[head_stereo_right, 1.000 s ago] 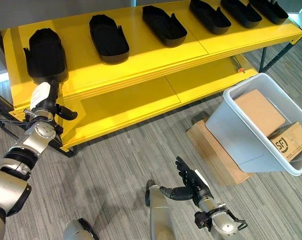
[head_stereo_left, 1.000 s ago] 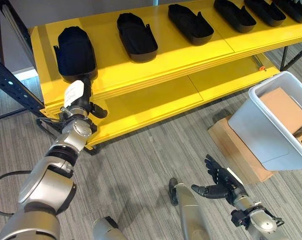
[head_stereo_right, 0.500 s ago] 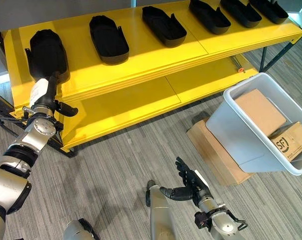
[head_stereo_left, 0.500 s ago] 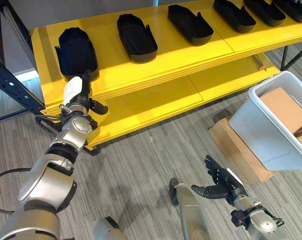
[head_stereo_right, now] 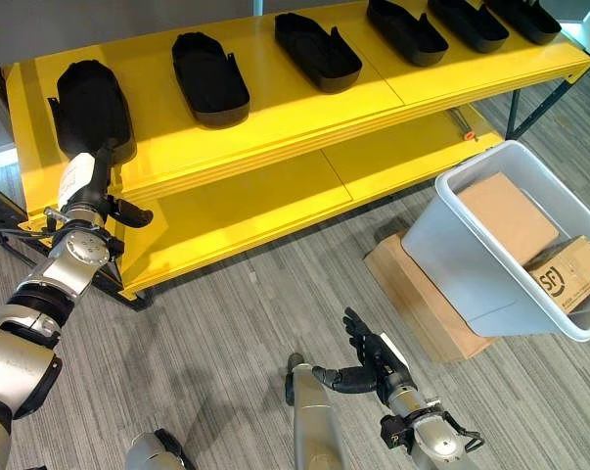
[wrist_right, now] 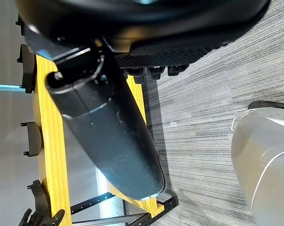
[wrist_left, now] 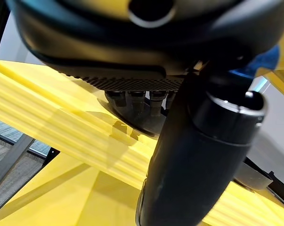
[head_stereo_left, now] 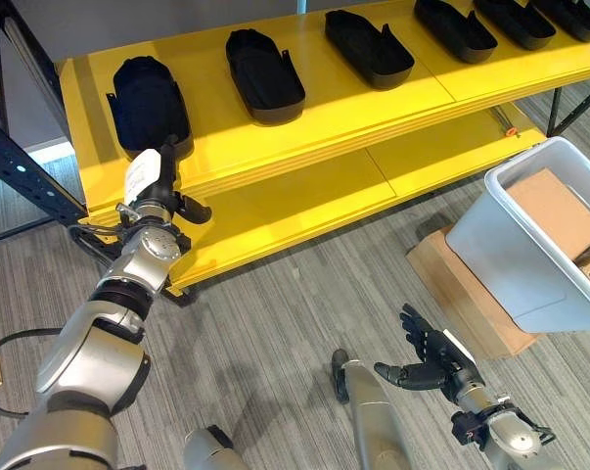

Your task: Move parts from the plastic box to the shelf.

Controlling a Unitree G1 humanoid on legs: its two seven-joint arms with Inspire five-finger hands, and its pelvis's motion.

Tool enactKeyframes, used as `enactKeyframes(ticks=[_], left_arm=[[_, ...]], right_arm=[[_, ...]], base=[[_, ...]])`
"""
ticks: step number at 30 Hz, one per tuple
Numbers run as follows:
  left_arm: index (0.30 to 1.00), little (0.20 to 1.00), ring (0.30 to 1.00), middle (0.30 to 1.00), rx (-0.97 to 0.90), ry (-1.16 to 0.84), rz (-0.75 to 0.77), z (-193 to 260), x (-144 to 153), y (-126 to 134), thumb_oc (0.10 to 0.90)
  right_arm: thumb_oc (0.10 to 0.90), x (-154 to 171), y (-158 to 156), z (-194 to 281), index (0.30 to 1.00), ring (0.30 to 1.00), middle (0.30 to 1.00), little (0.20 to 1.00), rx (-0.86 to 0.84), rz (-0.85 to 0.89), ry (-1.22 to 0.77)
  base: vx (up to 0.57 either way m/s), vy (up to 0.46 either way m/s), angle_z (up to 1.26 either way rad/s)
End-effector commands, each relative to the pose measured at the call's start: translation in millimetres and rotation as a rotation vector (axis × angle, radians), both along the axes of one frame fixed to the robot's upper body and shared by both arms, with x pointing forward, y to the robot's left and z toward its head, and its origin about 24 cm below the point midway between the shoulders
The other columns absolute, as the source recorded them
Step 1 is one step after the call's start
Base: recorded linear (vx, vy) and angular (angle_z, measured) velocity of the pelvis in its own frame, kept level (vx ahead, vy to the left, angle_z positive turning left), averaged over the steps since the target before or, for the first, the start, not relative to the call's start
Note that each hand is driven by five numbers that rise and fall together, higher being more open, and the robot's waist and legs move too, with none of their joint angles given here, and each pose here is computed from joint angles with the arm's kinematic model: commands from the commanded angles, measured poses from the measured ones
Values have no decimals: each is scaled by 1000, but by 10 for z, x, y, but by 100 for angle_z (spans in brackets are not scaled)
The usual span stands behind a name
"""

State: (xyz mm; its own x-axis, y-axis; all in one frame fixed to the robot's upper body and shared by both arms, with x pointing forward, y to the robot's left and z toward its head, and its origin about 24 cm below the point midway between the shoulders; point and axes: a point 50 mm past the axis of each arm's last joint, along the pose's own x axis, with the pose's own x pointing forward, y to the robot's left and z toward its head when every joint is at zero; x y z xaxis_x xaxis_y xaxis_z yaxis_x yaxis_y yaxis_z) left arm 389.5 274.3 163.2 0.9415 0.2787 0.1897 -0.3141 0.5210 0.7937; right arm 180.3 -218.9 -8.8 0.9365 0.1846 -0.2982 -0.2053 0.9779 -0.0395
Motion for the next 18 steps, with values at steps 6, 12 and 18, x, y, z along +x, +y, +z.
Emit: enactKeyframes(ticks=[6,12,18], left_arm=[[1000,1000,1000,1000,-26,-204,16,582,68,35,900],[1000,1000,1000,1000,-28,-205,19,588,65,46,900],[1000,1000,1000,1000,-25,-204,31,599,55,91,900]], right_arm=[[900,100,-142,211,1000,1000,1000,1000,4,-22,-120],[900,110,-139,216,1000,1000,1000,1000,6,-23,-123],[900,117,-151,229,1000,1000,1000,1000,5,-24,-129]], base=[[4,-1,-2],[3,1,-2],[9,3,-4]])
